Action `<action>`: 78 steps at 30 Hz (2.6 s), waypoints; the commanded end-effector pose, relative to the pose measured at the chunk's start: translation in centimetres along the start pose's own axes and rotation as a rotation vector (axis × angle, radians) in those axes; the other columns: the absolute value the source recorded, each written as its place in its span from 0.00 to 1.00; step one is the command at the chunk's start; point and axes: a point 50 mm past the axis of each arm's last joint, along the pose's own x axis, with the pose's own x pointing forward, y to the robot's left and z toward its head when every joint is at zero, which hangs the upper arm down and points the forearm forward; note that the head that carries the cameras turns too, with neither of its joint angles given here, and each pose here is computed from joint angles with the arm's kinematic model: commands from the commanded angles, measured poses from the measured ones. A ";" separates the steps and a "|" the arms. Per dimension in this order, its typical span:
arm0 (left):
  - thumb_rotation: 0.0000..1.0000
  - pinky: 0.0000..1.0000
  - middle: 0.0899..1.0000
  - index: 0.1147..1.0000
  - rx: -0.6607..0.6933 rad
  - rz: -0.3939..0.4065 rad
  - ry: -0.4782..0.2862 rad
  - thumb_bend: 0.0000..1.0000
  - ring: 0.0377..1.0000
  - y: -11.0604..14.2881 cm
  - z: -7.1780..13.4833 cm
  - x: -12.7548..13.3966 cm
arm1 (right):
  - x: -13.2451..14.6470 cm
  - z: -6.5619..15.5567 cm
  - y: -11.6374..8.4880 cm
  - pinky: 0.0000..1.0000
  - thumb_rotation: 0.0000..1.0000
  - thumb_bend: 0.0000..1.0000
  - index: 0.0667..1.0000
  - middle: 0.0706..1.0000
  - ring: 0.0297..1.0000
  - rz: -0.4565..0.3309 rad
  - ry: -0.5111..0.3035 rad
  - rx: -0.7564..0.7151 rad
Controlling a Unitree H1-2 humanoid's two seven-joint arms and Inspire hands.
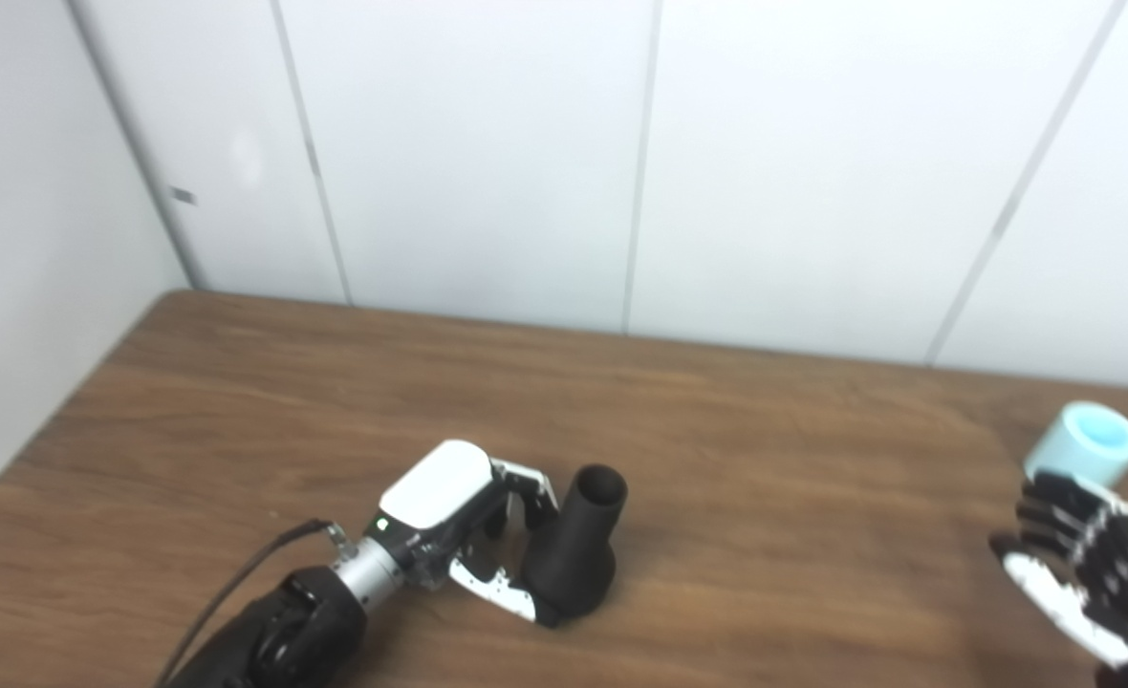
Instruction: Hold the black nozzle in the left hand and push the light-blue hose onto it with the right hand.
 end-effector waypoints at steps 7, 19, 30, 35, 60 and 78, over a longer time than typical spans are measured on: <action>0.00 0.53 0.46 0.40 -0.006 -0.096 -0.119 0.52 0.50 -1.7 2.5 0.2 | 0.4 0.9 -1.7 0.65 0.06 0.38 0.64 0.68 0.67 -0.109 -0.078 -0.027; 0.00 0.54 0.45 0.41 0.016 -0.169 -0.181 0.52 0.51 -3.1 3.5 1.0 | 0.6 1.4 -2.0 0.55 0.05 0.39 0.59 0.62 0.61 -0.264 -0.080 -0.085; 0.00 0.54 0.46 0.40 0.006 -0.201 -0.176 0.52 0.52 -3.3 2.7 0.9 | 2.5 2.0 -1.6 0.65 0.29 0.77 0.81 0.78 0.76 -0.374 -0.098 -0.181; 0.00 0.53 0.46 0.40 0.004 -0.188 -0.174 0.52 0.51 -3.0 2.1 0.3 | 5.5 0.9 -2.0 0.79 0.38 0.90 0.96 0.91 0.88 -0.326 -0.062 -0.198; 0.00 0.54 0.46 0.40 0.007 -0.186 -0.174 0.52 0.51 -2.7 1.3 -0.7 | 14.7 -1.3 -2.6 0.74 0.35 0.95 0.95 0.91 0.86 -0.300 0.104 -0.327; 0.00 0.54 0.46 0.40 0.006 -0.191 -0.184 0.52 0.50 -2.6 1.7 -0.9 | 17.5 -2.2 -0.5 0.72 0.35 1.00 0.90 0.86 0.82 -0.223 0.127 -0.392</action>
